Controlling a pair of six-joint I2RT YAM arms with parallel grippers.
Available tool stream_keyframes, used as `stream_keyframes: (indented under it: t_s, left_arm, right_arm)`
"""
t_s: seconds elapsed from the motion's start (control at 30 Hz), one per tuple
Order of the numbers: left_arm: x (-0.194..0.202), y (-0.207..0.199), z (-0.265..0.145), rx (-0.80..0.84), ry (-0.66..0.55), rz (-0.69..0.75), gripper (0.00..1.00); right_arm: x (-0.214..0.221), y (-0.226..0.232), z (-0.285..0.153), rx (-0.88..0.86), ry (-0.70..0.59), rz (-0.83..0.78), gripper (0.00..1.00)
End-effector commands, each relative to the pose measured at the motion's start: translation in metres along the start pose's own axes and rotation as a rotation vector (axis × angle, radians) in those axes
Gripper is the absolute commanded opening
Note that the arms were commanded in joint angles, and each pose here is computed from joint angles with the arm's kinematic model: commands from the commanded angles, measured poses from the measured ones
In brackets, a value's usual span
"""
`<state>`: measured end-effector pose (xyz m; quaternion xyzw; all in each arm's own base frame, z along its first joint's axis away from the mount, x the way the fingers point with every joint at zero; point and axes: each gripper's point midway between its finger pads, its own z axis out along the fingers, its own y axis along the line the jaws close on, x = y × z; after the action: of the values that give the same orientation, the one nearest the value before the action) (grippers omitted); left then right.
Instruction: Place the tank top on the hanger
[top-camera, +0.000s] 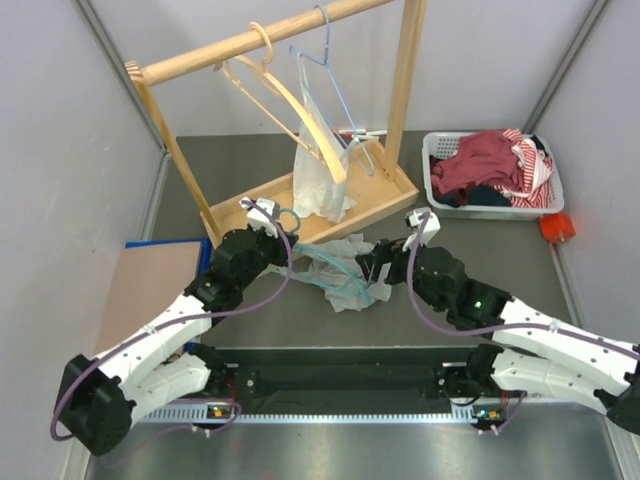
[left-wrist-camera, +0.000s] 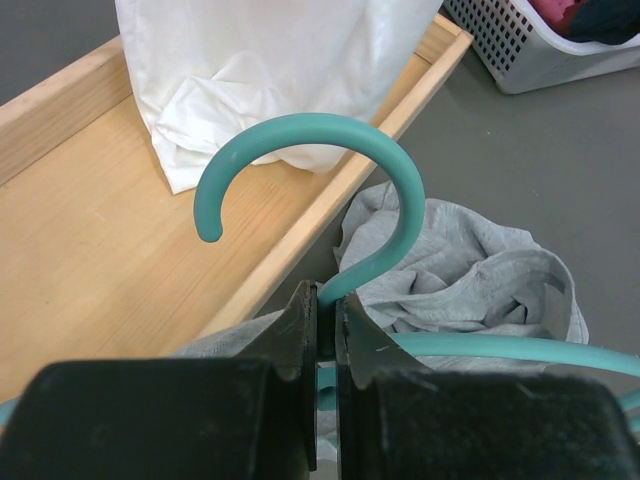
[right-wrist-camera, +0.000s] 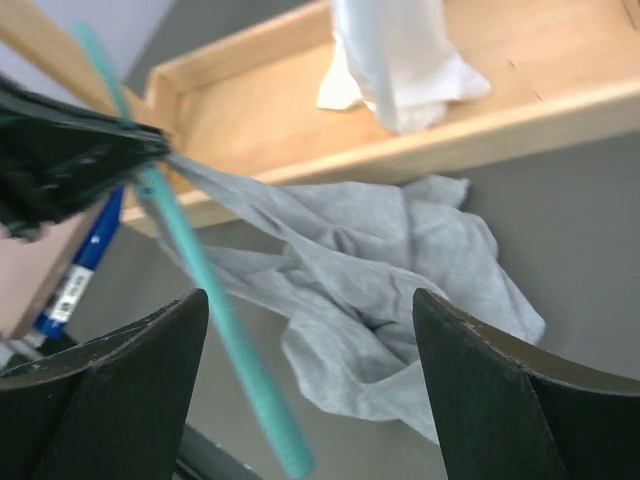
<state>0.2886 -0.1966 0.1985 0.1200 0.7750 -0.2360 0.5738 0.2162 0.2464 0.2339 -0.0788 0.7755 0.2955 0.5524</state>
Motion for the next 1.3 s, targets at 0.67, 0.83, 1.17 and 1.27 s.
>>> stream_keyframes:
  t_s: [0.67, 0.83, 1.17, 1.27]
  left_arm:
    - [-0.031, 0.006, -0.014, -0.034, -0.145, -0.002, 0.00]
    - [-0.032, 0.010, -0.016, -0.056, -0.150, -0.005, 0.00]
    - [-0.034, 0.029, -0.023, -0.161, -0.186, -0.010, 0.00]
    - [-0.033, 0.030, -0.023, -0.164, -0.187, -0.010, 0.00]
  right_arm:
    - [0.103, -0.079, 0.054, 0.234, 0.279, 0.130, 0.68]
    - [0.110, -0.080, 0.054, 0.229, 0.306, 0.110, 0.34]
    - [0.099, -0.051, 0.022, 0.186, 0.370, 0.055, 0.00]
    - [0.090, -0.037, 0.010, 0.169, 0.358, 0.053, 0.00]
